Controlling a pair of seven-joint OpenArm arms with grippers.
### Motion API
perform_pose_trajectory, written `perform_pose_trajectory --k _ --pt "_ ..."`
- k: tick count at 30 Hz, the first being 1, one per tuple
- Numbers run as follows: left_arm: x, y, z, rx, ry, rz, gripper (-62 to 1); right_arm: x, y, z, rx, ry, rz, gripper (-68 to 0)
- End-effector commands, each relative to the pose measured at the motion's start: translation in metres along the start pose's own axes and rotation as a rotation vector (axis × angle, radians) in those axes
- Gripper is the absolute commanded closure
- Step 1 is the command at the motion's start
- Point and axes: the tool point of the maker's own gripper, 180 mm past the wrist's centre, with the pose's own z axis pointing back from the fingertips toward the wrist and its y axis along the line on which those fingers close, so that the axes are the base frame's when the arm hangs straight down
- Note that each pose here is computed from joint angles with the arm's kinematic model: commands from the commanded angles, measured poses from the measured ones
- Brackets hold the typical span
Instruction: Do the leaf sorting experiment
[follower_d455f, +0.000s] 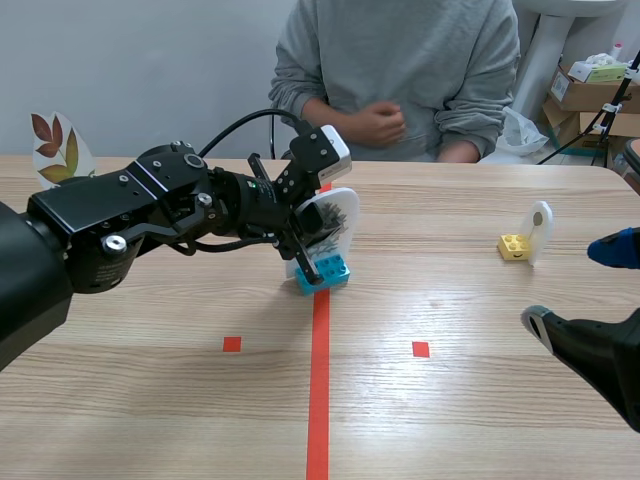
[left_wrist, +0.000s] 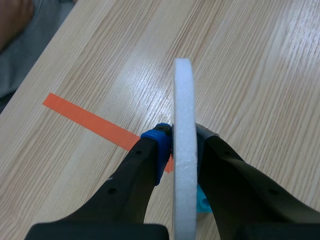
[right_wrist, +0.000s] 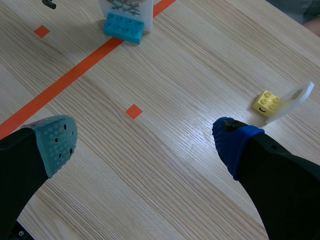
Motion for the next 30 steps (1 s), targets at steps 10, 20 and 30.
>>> perform_pose_trajectory --k 10,20,30 --pt "0.024 0.004 0.016 0.021 -0.089 0.067 -5.5 0.007 -0.004 0.0 -0.004 -0.021 0.015 -54.9" --pt "0.019 0.006 0.075 0.109 -0.137 0.211 -5.5 0.007 -0.004 0.0 -0.004 -0.021 0.015 -54.9" --pt "-0.017 0.018 0.154 0.312 -0.184 0.42 -5.5 0.007 -0.004 0.0 -0.004 -0.02 0.015 -54.9"
